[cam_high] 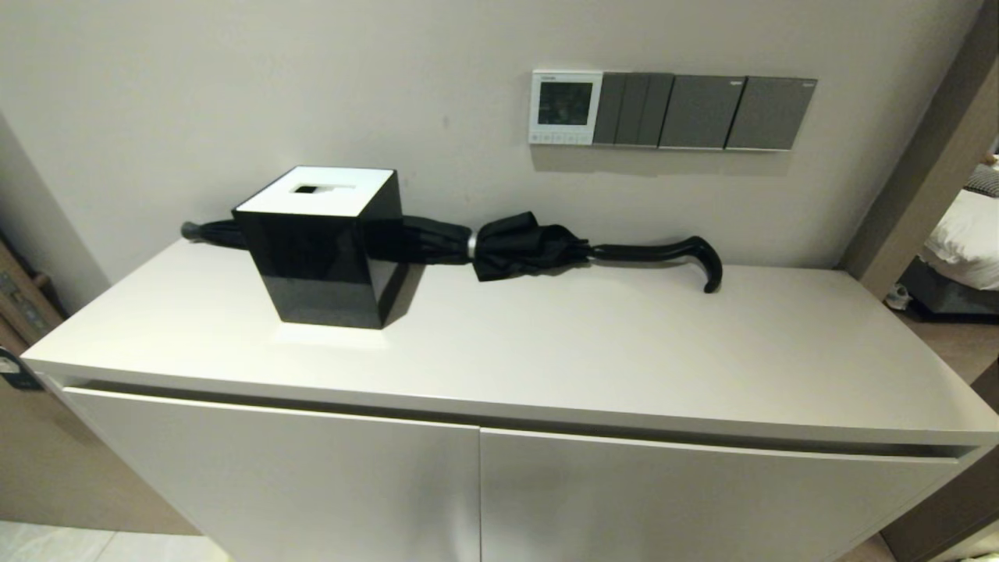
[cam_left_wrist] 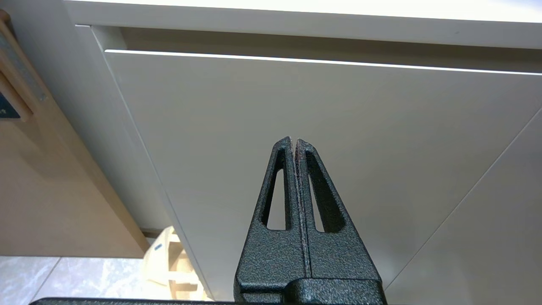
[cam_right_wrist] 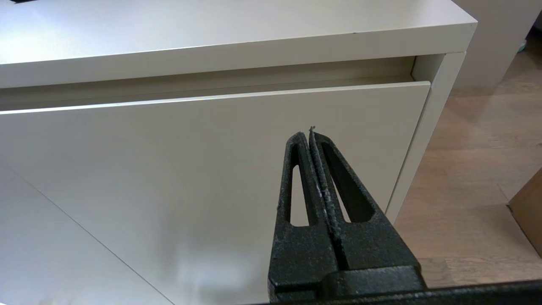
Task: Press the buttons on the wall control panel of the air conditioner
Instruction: Turn on the central air conditioner
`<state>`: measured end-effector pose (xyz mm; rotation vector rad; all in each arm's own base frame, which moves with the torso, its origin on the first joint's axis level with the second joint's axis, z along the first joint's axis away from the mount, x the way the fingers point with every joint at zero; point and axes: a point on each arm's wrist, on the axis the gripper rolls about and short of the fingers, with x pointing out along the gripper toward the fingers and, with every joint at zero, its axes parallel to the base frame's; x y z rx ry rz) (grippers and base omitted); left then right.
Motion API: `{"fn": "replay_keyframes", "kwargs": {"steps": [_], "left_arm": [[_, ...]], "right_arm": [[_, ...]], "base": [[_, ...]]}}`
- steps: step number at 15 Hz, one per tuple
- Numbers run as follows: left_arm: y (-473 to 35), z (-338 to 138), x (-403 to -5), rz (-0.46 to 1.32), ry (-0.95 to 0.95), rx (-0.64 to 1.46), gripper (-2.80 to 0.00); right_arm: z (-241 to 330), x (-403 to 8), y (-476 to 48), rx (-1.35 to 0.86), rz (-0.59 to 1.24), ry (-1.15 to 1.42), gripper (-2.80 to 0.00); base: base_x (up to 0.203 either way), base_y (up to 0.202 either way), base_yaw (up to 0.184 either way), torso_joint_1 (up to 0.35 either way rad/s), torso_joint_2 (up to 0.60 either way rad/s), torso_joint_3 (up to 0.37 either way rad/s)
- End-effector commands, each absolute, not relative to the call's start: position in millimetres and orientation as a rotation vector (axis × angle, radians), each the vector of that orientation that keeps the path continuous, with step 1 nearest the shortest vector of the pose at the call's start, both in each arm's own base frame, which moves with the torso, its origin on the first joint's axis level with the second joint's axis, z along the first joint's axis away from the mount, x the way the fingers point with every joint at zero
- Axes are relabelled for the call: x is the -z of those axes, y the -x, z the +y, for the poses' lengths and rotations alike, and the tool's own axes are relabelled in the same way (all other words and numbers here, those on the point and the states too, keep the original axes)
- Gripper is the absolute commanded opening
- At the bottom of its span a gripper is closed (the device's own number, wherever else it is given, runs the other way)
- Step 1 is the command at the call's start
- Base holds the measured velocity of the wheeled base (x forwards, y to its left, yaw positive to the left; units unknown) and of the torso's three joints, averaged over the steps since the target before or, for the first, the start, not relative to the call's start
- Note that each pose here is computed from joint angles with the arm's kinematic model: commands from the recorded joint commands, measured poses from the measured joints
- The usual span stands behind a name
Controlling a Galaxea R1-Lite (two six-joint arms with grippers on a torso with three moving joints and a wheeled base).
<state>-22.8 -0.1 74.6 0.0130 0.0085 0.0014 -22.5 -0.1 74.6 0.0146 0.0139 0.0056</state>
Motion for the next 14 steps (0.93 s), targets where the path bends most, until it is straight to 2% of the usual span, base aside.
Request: {"fn": "replay_keyframes", "kwargs": {"steps": [1, 14], "left_arm": [[22.7, -0.1, -74.6, 0.011, -0.014, -0.001, -2.80], [22.8, -0.1, -74.7, 0.008, -0.021, -0.001, -2.80]], "right_arm": [[-0.1, -73.8, 22.1, -0.006, 0.018, -0.017, -2.80], [-0.1, -73.8, 22.1, -0.006, 0.018, -0.017, -2.80]], "base": [[0.000, 0.000, 0.000, 0.000, 0.00, 0.000], [0.000, 0.000, 0.000, 0.000, 0.00, 0.000]]}}
